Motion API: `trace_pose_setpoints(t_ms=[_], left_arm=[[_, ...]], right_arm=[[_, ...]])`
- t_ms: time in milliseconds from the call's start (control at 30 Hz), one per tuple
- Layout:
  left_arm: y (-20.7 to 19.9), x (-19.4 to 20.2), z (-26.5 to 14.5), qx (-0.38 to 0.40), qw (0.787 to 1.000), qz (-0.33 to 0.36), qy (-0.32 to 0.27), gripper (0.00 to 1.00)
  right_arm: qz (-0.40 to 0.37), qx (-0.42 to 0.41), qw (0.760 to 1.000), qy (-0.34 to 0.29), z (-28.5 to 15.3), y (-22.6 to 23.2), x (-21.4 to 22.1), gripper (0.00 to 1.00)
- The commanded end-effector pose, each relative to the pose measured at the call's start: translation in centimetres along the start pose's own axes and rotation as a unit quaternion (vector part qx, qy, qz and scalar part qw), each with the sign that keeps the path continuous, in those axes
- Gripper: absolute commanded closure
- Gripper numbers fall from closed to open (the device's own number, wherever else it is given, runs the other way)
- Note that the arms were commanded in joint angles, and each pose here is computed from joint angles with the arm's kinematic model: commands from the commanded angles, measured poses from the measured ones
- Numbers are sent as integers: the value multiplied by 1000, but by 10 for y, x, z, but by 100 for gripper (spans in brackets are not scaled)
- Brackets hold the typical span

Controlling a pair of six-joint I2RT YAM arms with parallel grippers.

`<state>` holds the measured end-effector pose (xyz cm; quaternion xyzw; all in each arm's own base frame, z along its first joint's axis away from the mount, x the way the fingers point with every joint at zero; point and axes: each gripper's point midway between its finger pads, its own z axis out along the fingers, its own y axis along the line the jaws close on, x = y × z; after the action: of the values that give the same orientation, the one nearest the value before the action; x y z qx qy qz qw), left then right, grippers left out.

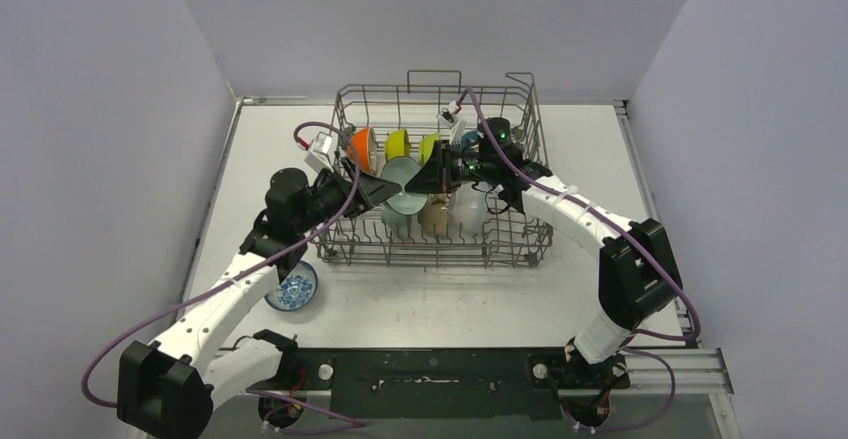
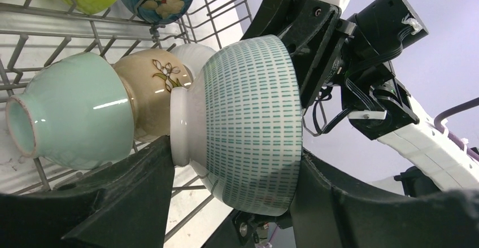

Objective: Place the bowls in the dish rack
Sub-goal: Turn the bowl upside down on the dish rack.

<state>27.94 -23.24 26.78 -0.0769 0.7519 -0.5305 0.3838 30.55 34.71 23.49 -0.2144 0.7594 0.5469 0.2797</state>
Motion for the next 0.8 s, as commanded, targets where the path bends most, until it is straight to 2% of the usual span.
trace_pose_setpoints(t_ms=[0,133,200,267,500,767], left_arm=[[-35,-18,-7,59,998,10,-34,57],[-34,-24,-7,58,997,8,-42,75],[-33,-28,-7,56,997,9,-47,80],[-31,-32,-7,51,997,13,-50,84],[-25,-44,-8,9,997,56,-51,89],[6,-56,-20,-125,982,141,-28,92]], right_arm=[[-54,-29,997,-36,0,21,-26,93],[-50,-21,998,-40,0,17,-27,70],[-50,-16,998,-44,-1,15,-28,53],[-50,-11,998,-45,-2,13,-29,41],[-53,13,997,-47,-5,5,-30,23],[-70,57,994,-57,-14,-4,-34,5]])
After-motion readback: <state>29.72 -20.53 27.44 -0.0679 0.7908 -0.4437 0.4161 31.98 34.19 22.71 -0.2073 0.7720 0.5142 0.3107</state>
